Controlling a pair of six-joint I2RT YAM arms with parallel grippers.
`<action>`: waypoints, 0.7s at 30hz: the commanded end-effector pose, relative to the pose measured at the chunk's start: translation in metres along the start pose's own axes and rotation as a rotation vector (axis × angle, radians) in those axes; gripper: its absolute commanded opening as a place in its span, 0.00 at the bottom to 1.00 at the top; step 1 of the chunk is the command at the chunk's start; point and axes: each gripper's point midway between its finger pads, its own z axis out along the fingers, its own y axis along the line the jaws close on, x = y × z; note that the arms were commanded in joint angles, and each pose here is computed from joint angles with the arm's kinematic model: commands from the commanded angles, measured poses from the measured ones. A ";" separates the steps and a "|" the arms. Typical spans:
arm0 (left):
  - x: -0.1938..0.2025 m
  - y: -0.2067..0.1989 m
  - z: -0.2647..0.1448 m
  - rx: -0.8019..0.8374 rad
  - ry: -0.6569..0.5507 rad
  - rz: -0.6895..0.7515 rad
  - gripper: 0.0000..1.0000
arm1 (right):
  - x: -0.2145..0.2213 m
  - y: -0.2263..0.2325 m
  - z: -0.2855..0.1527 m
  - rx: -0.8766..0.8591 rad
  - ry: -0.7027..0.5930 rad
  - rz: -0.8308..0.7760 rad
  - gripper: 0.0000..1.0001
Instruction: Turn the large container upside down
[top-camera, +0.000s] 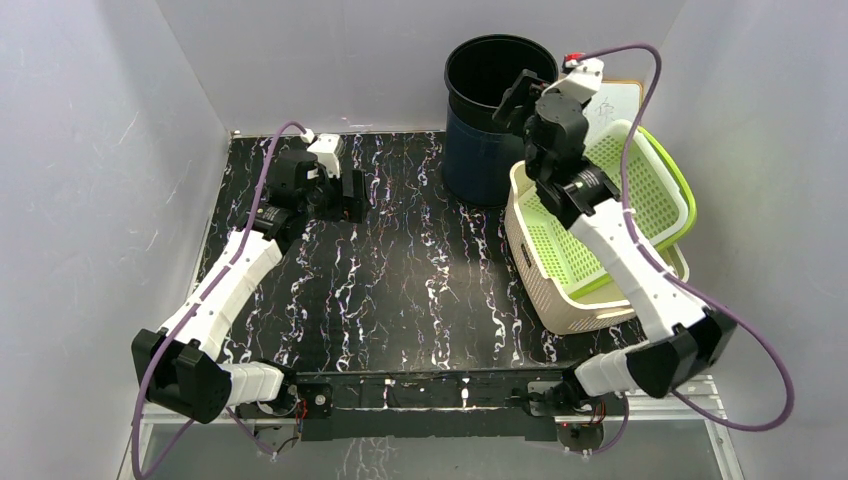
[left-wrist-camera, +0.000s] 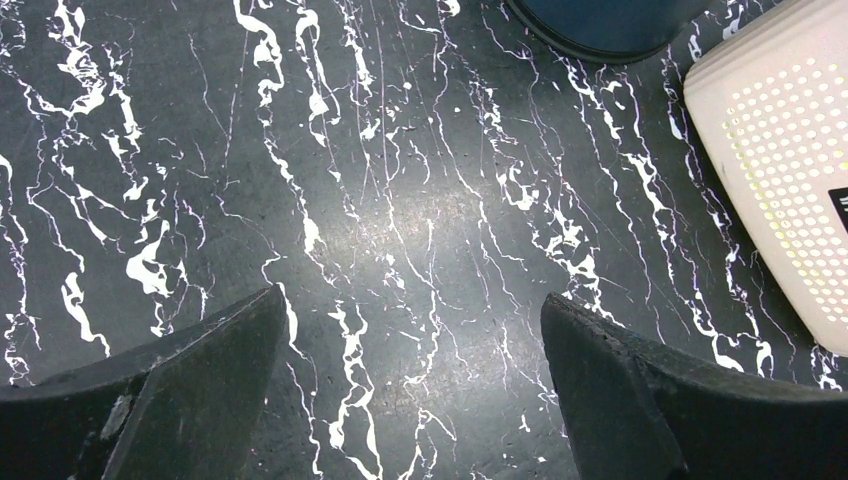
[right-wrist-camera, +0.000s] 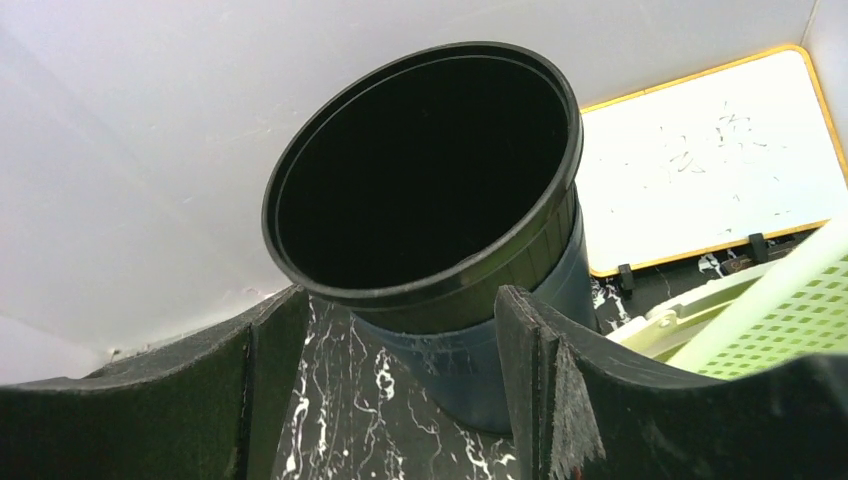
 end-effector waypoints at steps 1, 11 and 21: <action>-0.010 -0.011 -0.017 0.053 -0.038 0.038 0.98 | -0.043 0.001 0.017 0.069 -0.136 0.139 0.66; 0.012 -0.015 -0.015 0.103 0.048 0.099 0.98 | -0.048 -0.029 0.054 0.166 -0.133 0.193 0.62; 0.011 -0.013 -0.020 0.097 0.048 0.121 0.98 | -0.007 -0.054 0.096 0.145 0.006 0.214 0.62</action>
